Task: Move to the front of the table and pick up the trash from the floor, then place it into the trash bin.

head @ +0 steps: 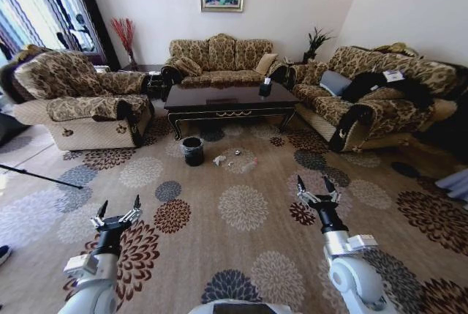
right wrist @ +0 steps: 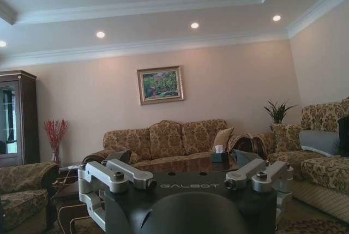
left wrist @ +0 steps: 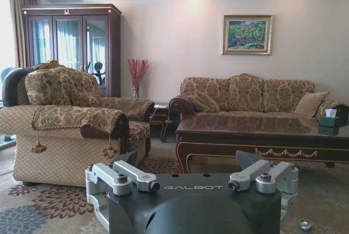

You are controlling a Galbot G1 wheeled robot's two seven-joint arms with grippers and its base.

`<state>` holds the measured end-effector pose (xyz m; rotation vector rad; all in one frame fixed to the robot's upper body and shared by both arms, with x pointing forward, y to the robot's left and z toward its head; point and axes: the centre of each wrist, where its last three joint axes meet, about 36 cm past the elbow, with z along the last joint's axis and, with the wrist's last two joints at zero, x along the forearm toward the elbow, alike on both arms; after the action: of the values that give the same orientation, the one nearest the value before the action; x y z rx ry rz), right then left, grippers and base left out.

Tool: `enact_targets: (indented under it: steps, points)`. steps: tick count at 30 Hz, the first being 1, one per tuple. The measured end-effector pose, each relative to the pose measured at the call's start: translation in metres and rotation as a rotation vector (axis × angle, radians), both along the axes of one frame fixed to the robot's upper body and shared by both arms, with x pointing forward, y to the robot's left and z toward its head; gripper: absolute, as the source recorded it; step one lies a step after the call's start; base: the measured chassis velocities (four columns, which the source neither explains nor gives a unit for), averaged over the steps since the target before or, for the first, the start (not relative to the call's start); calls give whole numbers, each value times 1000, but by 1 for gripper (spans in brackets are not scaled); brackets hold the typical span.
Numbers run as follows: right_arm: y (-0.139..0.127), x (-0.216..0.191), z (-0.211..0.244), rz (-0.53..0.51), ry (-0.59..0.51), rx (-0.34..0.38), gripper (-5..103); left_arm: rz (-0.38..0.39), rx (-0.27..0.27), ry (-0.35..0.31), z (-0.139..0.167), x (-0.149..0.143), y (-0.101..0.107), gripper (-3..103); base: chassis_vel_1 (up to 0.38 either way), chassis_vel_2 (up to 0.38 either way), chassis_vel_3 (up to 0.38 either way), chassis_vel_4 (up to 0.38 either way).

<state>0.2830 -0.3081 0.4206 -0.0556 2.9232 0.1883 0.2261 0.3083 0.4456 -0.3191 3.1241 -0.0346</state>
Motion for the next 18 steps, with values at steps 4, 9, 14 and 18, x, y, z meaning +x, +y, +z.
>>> enact_targets:
  steps: [4, 9, 14, 18]
  points:
    - [0, 0, 0, -1, 0, -1, 100, -6, 2, -2, 0, 0, 0, 100, 0, 0, 0, 0]
    - [0, -1, 0, -1, -1, -1, 100, -9, 5, -4, 1, -2, 0, 100, 0, 0, 0, 0]
    - [1, -1, 0, 0, -4, 0, 100, -9, 12, -6, 0, -3, 0, 100, 0, 0, 0, 0]
    - [1, -2, 1, 1, -6, -1, 100, -8, 16, -8, 0, -4, 1, 100, 0, 0, 0, 0]
